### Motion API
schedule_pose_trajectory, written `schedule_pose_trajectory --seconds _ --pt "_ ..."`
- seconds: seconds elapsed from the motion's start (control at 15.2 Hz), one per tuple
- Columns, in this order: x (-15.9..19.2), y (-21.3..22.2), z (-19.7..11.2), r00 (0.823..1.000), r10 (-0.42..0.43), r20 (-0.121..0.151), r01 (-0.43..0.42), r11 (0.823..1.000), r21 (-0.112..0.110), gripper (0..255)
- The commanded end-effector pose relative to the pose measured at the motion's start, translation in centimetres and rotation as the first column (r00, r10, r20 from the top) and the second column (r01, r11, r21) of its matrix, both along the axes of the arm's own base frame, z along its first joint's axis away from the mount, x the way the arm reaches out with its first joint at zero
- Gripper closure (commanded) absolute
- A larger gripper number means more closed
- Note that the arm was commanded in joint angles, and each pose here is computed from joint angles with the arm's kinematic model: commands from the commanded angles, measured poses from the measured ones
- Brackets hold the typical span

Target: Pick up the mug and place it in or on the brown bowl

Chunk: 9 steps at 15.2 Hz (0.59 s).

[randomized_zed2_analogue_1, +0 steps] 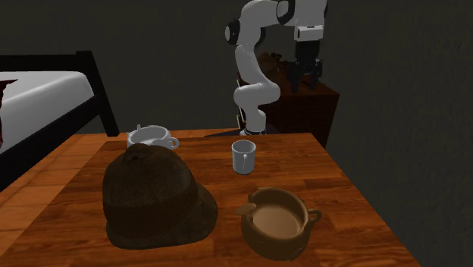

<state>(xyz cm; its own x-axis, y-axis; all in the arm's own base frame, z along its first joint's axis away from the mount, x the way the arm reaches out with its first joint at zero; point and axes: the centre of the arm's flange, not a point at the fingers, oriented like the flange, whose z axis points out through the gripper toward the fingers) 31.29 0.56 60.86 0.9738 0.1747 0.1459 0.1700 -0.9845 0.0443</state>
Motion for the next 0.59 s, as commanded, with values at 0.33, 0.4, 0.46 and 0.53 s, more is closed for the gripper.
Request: schedule_pose_trajectory --seconds 0.33,0.4,0.46,0.53 --pt "1.3 -4.5 -4.4 0.998 -0.017 -0.057 0.016 1.0 -0.015 0" --pt "1.5 -5.5 -5.3 0.997 -0.02 -0.068 0.019 1.0 -0.018 0" --pt "1.7 -6.4 -6.2 0.997 -0.024 -0.079 0.022 1.0 -0.021 0" --pt "1.9 -7.3 -7.1 0.996 -0.028 -0.091 0.025 0.999 -0.024 0"
